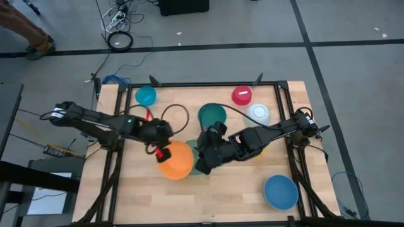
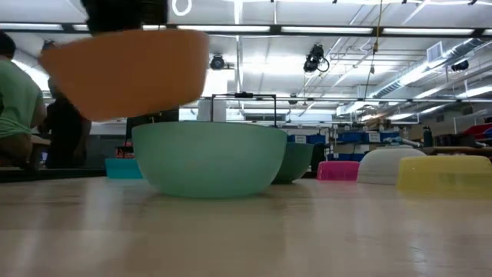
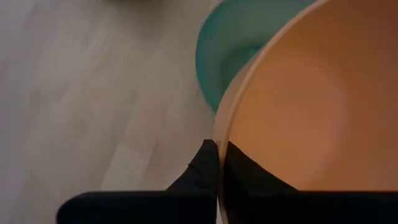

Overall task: Nest bowls inside each other
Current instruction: Stack the orange bowl on top of the green bowl, then stack the bottom right blue bowl on top of the orange bowl

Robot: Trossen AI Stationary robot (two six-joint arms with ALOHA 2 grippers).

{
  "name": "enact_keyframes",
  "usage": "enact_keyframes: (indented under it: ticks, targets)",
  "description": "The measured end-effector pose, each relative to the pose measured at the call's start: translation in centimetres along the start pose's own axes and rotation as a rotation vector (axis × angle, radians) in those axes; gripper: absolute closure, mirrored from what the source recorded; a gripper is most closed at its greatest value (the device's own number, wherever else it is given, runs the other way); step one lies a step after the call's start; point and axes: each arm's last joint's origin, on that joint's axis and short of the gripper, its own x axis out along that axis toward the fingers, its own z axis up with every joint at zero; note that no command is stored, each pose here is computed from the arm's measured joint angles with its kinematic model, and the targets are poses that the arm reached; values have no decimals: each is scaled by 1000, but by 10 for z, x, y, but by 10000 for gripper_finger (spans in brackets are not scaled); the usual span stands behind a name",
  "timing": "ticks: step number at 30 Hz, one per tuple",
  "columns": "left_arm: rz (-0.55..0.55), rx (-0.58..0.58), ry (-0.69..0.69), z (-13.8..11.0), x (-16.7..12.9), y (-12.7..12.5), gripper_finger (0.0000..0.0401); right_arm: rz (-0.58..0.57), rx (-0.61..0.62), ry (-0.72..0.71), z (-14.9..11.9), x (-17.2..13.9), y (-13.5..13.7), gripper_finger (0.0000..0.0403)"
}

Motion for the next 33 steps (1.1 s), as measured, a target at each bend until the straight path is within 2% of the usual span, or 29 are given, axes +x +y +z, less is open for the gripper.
enact_keyframes:
  ticks: [3, 12, 16, 19, 23, 27, 30, 33]
  targets:
    - [-15, -12, -47, 16, 16, 4, 394, -10, -18, -11, -5, -7, 7, 245]
    - [-78, 0, 32, 33, 71, 6, 394, -3, -17, 15, -17, -18, 17, 245]
    - [-104, 21, -6, 37, 77, 3, 386, -39, 0, 65, -25, -21, 15, 245]
    - [-122, 35, -59, 42, 67, 1, 347, -139, 19, 167, -37, -23, 4, 236]
    - [-132, 57, -154, 52, 36, 1, 282, -307, 66, 270, -50, -24, -13, 207]
    - [-130, 70, -197, 56, 6, 3, 223, -315, 56, 260, -54, -18, -16, 177]
    - [-125, 74, -223, 56, -20, 3, 191, -400, 36, 333, -59, 1, -33, 171]
    - [-124, 75, -272, 51, -46, 0, 175, -406, 41, 418, -63, 36, -51, 177]
